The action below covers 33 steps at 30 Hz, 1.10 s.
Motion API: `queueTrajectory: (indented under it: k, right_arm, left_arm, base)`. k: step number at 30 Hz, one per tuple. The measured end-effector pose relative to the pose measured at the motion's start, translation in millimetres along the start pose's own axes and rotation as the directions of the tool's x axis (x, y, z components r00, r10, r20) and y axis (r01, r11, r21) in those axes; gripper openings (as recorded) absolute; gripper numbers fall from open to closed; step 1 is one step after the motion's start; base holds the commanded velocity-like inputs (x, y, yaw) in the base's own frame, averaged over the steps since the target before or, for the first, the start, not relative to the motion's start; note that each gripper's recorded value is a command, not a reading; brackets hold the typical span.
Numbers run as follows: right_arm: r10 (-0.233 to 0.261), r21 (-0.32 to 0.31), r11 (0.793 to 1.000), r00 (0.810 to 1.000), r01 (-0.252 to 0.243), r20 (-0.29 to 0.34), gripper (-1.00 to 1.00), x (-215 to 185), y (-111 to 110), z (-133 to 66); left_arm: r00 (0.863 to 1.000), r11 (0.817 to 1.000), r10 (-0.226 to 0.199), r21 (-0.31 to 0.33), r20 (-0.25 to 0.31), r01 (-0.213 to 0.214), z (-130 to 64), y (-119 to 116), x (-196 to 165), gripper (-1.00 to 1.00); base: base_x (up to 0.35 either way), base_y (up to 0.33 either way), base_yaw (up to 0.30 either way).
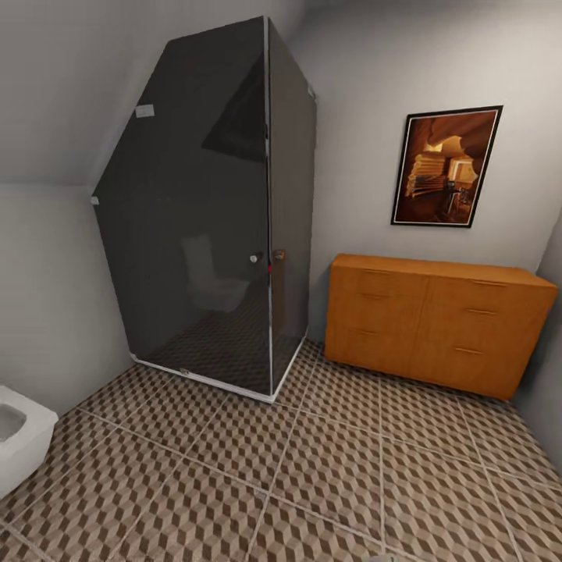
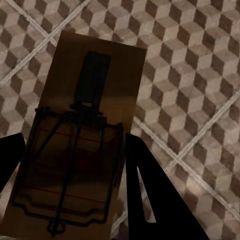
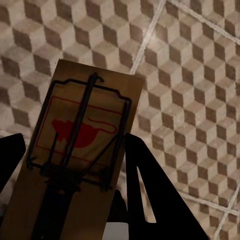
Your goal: Take the four mousetraps from the cabinet in the bathroom and place them on the bathroom floor. Make sure all four end up on the same floor surface, and ensure that at least two of them are either under or directly next to the same bathroom sink.
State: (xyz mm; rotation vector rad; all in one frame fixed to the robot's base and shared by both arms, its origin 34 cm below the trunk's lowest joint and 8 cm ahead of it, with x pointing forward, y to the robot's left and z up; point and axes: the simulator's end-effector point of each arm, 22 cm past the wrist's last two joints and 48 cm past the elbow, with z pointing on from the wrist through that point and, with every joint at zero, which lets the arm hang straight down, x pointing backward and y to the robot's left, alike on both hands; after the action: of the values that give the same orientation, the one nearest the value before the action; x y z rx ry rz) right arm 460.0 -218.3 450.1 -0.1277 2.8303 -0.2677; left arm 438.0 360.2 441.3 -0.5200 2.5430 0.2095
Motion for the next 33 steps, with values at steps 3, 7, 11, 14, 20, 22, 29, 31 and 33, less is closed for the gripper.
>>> queueTrajectory:
  k: [3, 7, 11, 14, 20, 22, 29, 31, 33]
  right_arm:
    - [-0.001, 0.000, 1.000, 1.000, 0.001, 0.000, -1.00, -0.2, -0.2, 0.0]
    - [-0.001, 0.000, 1.000, 1.000, 0.001, 0.000, -1.00, -0.3, -0.3, 0.0]
    - [-0.001, 0.001, 1.000, 1.000, 0.001, 0.001, -1.00, -0.4, -0.3, 0.0]
    - [-0.001, 0.001, 1.000, 1.000, 0.001, 0.001, -1.00, -0.4, -0.4, 0.0]
    - [0.000, 0.002, 1.000, 1.000, 0.000, 0.001, -1.00, -0.4, -0.6, 0.0]
    - [0.000, 0.002, 1.000, 1.000, 0.000, 0.000, -1.00, -0.4, -0.6, 0.0]
    - [0.000, 0.002, 1.000, 1.000, 0.000, 0.001, -1.00, -0.4, -0.6, 0.0]
    - [0.000, 0.002, 1.000, 1.000, 0.000, 0.001, -1.00, -0.4, -0.6, 0.0]
    - [0.000, 0.002, 1.000, 1.000, 0.000, 0.001, -1.00, -0.5, -0.6, 0.0]
  left_arm:
    - [1.000, 1.000, 0.000, 0.000, -0.001, 0.000, 0.0, 0.0, 0.1, -1.00]
    - [1.000, 1.000, 0.000, 0.000, 0.000, 0.000, 0.0, 0.0, 0.1, -1.00]
    - [1.000, 1.000, -0.001, 0.000, -0.001, 0.001, 0.0, 0.0, 0.1, -1.00]
    - [1.000, 1.000, -0.001, 0.000, -0.001, 0.001, 0.0, 0.0, 0.2, -1.00]
    - [1.000, 1.000, -0.001, 0.000, -0.001, 0.001, 0.0, 0.0, 0.2, -1.00]
    - [1.000, 1.000, -0.001, 0.000, -0.001, 0.001, 0.0, 0.0, 0.2, -1.00]
    - [1.000, 1.000, -0.001, 0.000, -0.001, 0.001, 0.0, 0.0, 0.2, -1.00]
    - [1.000, 1.000, -0.001, 0.000, -0.001, 0.001, 0.0, 0.0, 0.2, -1.00]
    - [1.000, 1.000, -0.001, 0.000, -0.001, 0.001, 0.0, 0.0, 0.2, -1.00]
  base:
    - [0.000, 0.000, 0.273]
    - [0.000, 0.000, 0.273]
    - [0.000, 0.000, 0.273]
    - [0.000, 0.000, 0.273]
    - [0.000, 0.000, 0.273]
    - [0.000, 0.000, 0.273]
    - [0.000, 0.000, 0.273]
    - [0.000, 0.000, 0.273]
    - [0.000, 0.000, 0.273]
